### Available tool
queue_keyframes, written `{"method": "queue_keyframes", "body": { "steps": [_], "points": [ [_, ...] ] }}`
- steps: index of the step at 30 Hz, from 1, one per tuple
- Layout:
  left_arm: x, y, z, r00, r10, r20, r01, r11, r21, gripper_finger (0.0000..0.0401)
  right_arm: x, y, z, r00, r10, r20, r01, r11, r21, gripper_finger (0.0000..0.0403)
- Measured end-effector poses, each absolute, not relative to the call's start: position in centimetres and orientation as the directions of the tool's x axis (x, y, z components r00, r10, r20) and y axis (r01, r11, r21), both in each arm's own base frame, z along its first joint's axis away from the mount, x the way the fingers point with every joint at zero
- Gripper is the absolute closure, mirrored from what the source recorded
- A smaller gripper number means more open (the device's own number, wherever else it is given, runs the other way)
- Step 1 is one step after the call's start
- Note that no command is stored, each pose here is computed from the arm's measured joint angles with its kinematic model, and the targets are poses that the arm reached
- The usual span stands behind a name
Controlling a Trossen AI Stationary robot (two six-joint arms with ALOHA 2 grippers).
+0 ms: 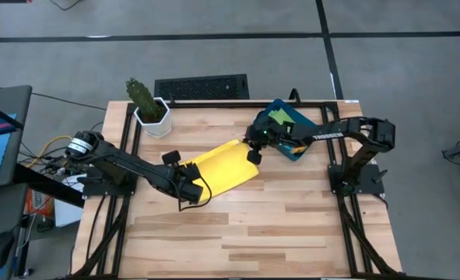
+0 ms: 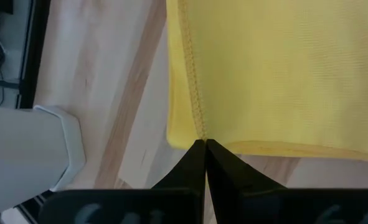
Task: Fold microfiber towels
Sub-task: Fold the yellow microfiber towel
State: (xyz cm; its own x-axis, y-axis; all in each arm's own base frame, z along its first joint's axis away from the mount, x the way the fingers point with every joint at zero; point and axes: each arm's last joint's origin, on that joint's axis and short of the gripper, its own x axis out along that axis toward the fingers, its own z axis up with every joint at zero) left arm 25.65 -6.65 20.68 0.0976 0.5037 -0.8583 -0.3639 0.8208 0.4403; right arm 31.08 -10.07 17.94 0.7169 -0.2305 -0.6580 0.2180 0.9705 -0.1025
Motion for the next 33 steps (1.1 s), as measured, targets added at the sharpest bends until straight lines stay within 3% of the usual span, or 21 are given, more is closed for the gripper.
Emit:
{"method": "queue_keyframes", "body": {
  "steps": [12,22,27,33],
  "points": [
    [25.4,-6.7,20.6,0.054,0.456,-0.888,-0.372,0.835,0.406,0.0401,30.9,-10.5,17.9,0.705,-0.256,-0.661,0.235,0.964,-0.123,0.0348],
    [25.5,-6.2,20.5,0.098,0.574,-0.813,-0.378,0.777,0.503,0.0399,30.6,-11.4,17.9,0.700,-0.266,-0.663,0.270,0.958,-0.100,0.0346],
    [25.1,-5.4,18.7,0.074,0.540,-0.839,-0.378,0.793,0.477,0.0361,30.6,-11.3,17.8,0.701,-0.258,-0.665,0.255,0.961,-0.104,0.0346],
    [24.5,-4.5,17.1,0.048,0.556,-0.830,-0.383,0.777,0.499,0.0280,31.0,-11.2,18.3,0.761,-0.209,-0.614,0.166,0.978,-0.128,0.0345]
  ]
}}
